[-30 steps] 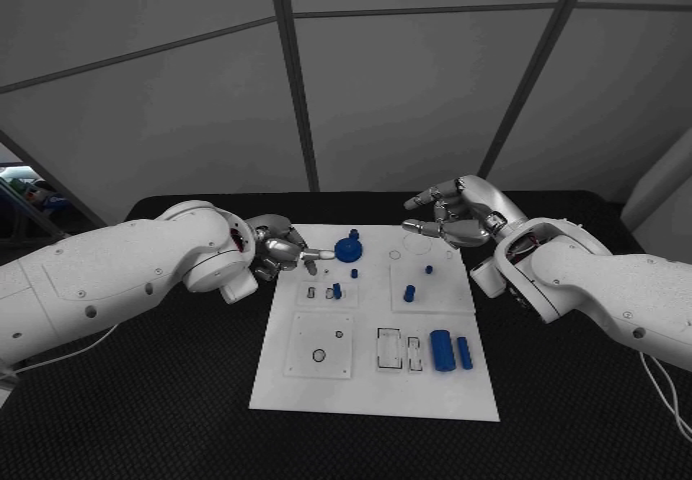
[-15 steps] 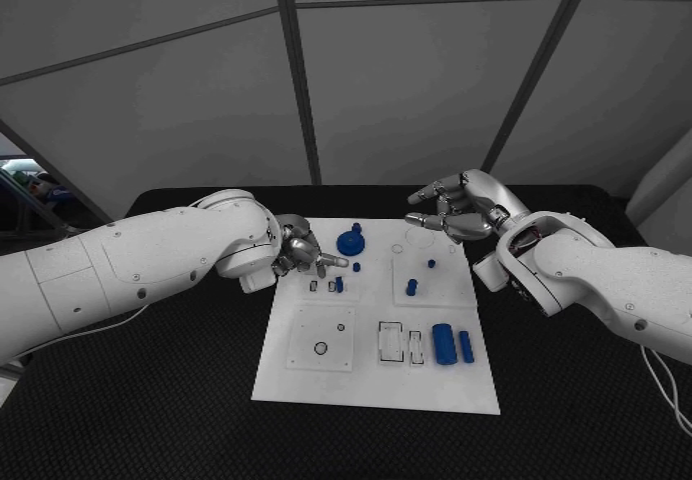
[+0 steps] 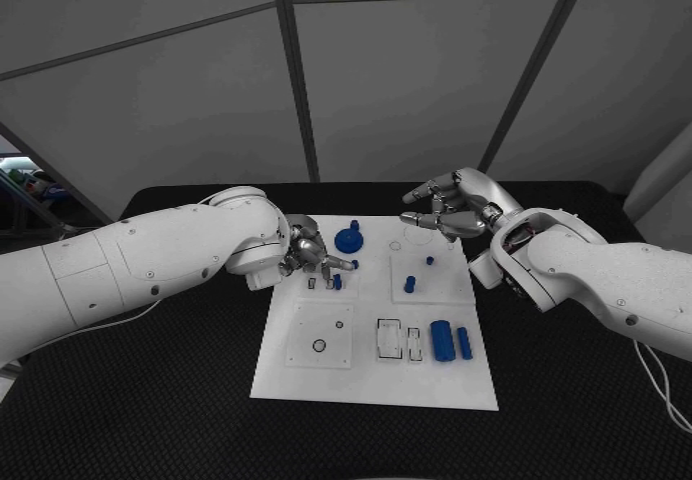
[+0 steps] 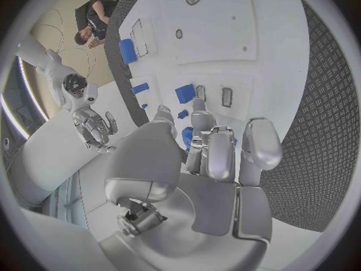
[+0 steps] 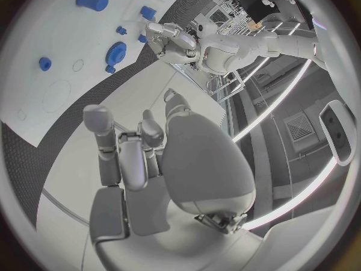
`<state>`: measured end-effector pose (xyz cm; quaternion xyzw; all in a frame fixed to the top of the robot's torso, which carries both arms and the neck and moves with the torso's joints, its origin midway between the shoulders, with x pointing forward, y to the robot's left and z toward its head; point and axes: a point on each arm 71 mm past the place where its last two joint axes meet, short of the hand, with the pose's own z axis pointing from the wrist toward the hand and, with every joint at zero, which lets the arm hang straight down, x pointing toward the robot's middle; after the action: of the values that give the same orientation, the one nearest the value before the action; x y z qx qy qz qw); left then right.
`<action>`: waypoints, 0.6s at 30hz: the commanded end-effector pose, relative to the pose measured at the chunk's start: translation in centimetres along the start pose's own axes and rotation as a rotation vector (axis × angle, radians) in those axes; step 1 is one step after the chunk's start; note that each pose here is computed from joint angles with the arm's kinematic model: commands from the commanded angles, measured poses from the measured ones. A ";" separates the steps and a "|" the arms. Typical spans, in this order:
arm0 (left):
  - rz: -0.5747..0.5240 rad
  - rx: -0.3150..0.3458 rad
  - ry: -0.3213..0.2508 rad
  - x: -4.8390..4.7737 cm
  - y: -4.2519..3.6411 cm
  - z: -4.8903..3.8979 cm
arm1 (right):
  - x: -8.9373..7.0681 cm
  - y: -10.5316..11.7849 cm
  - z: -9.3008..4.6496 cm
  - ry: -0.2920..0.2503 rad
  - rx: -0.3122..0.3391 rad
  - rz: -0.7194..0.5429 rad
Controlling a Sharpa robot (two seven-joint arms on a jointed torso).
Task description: Assemble the parts on the task board
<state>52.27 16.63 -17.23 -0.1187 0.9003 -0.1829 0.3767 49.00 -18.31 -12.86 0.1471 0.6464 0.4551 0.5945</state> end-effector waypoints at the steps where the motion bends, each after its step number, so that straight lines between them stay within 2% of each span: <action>1: 0.030 -0.006 0.017 0.07 -0.15 0.05 | 0.1 0.2 0.1 0.011 -0.006 -0.016; 18: 0.045 0.003 0.036 0.34 -0.99 0.50 | 0.3 0.1 0.2 0.017 -0.002 -0.019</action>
<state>52.46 15.58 -17.39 -0.1029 0.9061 -0.1814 0.3681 49.11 -18.06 -12.97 0.1413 0.6509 0.4507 0.5944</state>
